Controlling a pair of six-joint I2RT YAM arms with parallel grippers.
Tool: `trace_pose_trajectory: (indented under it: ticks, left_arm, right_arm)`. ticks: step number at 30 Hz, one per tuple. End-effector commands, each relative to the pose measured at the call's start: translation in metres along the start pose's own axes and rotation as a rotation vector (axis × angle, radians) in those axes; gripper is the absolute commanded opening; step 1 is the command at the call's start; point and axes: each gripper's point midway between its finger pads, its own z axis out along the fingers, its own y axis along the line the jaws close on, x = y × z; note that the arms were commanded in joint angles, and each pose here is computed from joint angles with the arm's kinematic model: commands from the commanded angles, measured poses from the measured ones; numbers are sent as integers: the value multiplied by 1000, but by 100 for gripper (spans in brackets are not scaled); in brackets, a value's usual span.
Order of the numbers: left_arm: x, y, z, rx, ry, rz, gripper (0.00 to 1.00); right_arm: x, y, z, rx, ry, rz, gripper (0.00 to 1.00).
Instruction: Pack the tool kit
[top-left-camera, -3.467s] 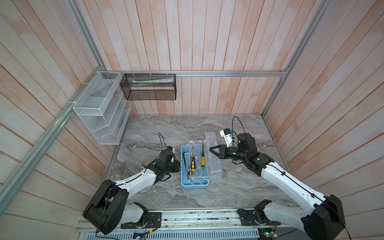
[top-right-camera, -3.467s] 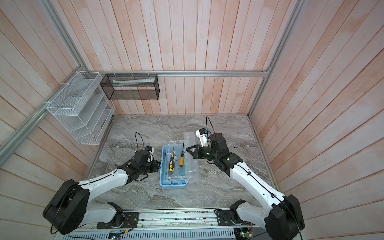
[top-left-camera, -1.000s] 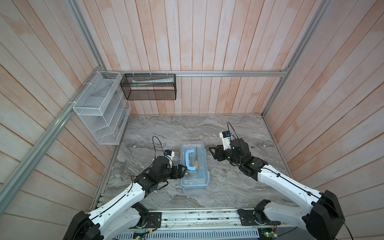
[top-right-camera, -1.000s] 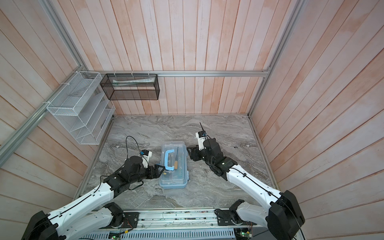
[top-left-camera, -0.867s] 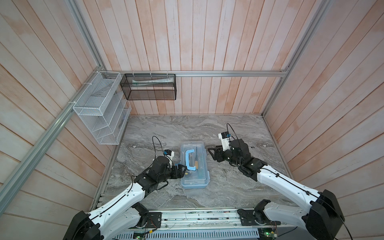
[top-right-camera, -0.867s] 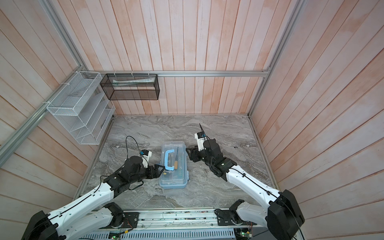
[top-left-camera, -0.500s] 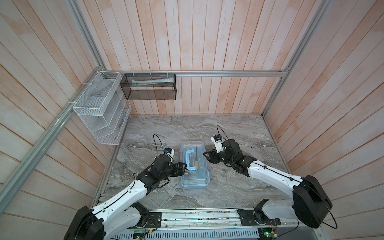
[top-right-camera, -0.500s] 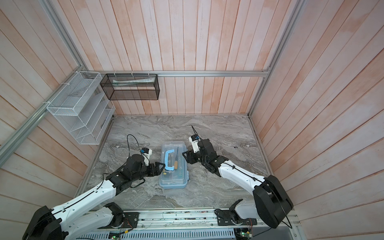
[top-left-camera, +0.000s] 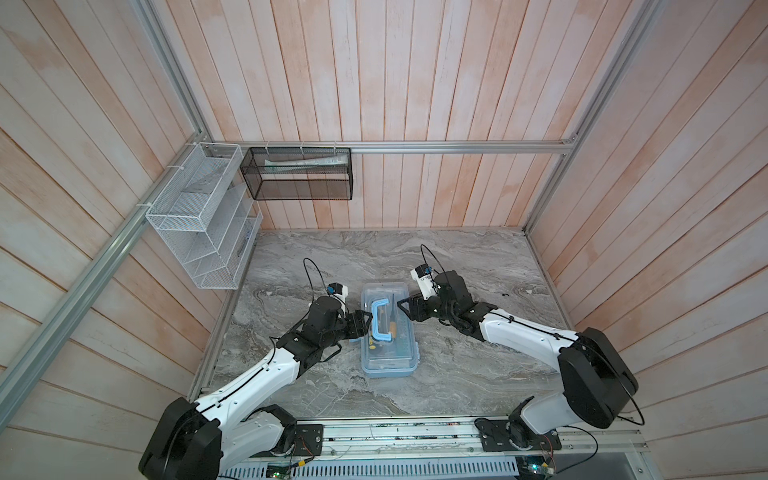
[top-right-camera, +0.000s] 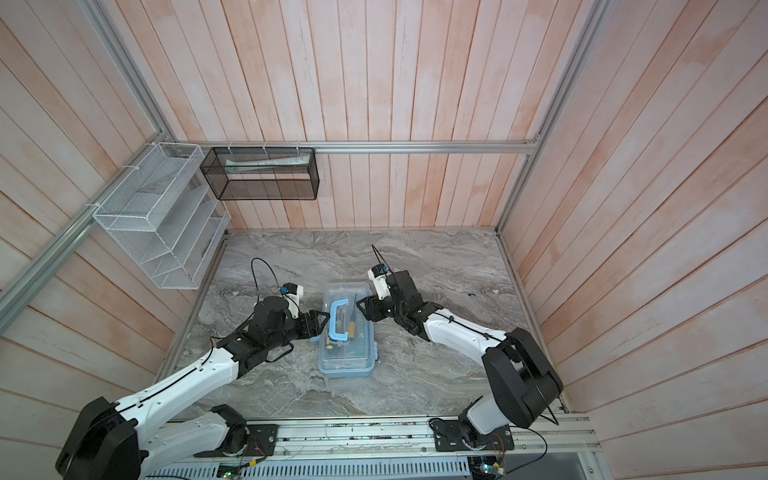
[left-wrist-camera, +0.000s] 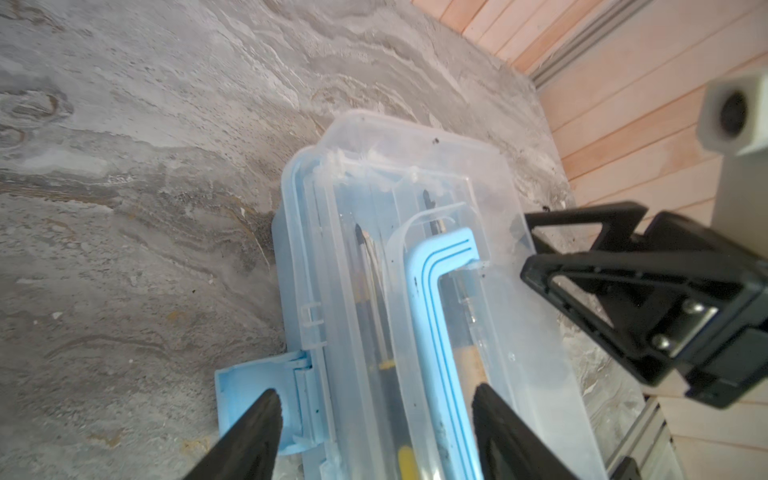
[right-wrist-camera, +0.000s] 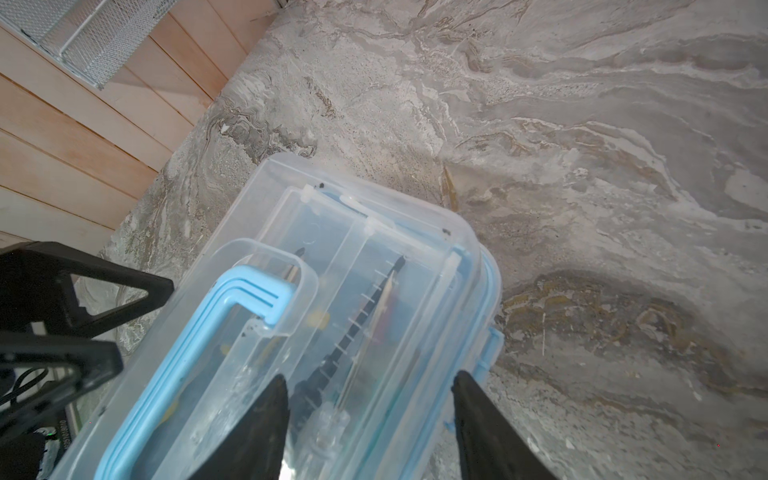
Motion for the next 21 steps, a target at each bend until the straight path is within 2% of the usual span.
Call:
trace_pose_trajectory:
  ticks: [1,7,17,21]
  left_arm:
    - [-4,-15,4,55,18,37,67]
    - [10,-23,1,81,37,18,55]
    - [52,-57,6,114,80,-17,51]
    - [50,-49,4,22,82,8,56]
  right_arm:
    - [-10,3,3,-12,1,-18,60]
    - [-10,-6,1,11,-1,-2,60]
    - [-10,-6,-6,-23,23,-3,60]
    - [-8,-12,-12,-19,31,1,60]
